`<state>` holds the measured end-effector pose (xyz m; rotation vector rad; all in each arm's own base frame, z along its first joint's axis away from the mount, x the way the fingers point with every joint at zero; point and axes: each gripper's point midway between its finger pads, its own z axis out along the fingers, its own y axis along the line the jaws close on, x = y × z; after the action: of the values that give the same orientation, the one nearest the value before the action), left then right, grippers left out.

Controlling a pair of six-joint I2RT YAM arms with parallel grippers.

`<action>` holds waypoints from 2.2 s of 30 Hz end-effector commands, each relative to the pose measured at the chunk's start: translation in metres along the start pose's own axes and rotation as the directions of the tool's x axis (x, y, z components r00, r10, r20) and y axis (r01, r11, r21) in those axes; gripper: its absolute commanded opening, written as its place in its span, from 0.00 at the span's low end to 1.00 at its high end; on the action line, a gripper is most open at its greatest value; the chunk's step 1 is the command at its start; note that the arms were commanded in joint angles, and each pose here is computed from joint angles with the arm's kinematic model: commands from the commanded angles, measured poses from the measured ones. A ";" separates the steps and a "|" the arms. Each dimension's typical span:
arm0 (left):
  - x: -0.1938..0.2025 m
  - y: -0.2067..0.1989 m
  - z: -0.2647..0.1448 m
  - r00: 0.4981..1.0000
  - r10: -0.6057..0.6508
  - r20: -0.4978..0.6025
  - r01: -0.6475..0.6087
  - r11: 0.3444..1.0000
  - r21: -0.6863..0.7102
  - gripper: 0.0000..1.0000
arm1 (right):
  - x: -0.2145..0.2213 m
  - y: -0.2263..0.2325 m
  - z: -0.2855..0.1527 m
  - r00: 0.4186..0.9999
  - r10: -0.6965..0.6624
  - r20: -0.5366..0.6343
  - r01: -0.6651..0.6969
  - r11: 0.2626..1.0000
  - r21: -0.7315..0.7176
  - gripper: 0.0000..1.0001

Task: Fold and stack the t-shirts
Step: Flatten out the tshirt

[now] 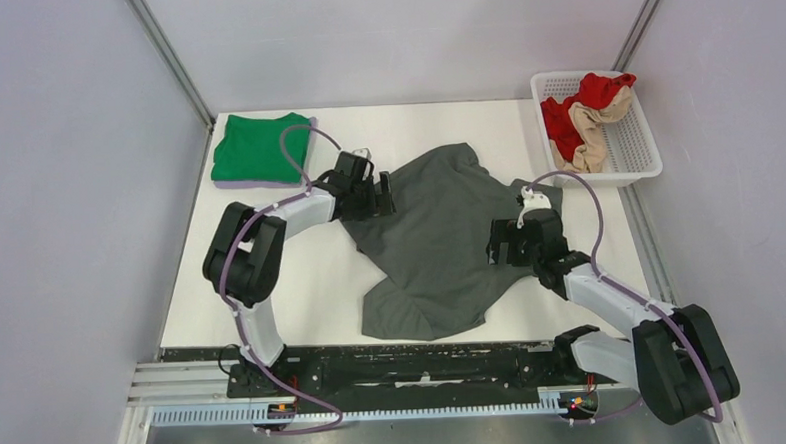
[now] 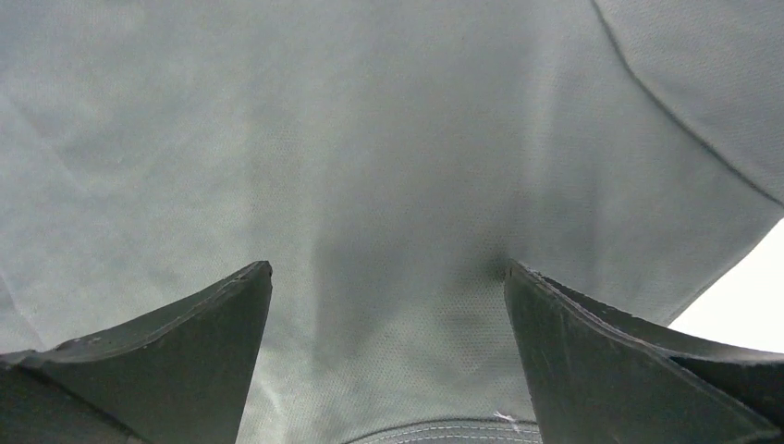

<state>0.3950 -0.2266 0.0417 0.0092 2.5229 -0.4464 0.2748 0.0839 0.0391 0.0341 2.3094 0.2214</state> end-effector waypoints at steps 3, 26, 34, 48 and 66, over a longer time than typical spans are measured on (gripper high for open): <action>0.010 -0.010 -0.002 0.998 -0.062 0.029 0.060 0.995 0.081 1.00 | 0.000 0.014 0.012 1.000 -0.012 0.011 0.013 0.997 -0.073 0.98; 0.037 0.043 -0.137 0.933 -0.219 0.286 0.258 0.961 -0.104 1.00 | -0.113 -0.006 0.049 0.995 -0.084 0.054 0.073 0.981 0.181 0.98; 0.068 0.082 -0.145 0.904 -0.291 0.313 0.358 0.916 -0.183 1.00 | -0.022 0.033 -0.015 0.995 -0.098 0.010 0.098 0.995 0.012 0.98; 0.080 0.059 -0.076 0.961 -0.257 0.106 0.264 0.963 -0.061 0.67 | 0.002 0.017 -0.058 0.989 -0.137 0.053 0.135 0.990 0.026 0.98; 0.061 -0.030 -0.082 0.991 -0.077 0.108 0.073 0.997 0.038 0.02 | -0.006 0.010 -0.065 0.979 -0.177 0.100 0.173 0.984 0.045 0.98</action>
<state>0.2937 -0.2016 0.0577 -0.1886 2.4639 -0.4669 0.2256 0.0887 0.0798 -0.1428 2.2344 0.1210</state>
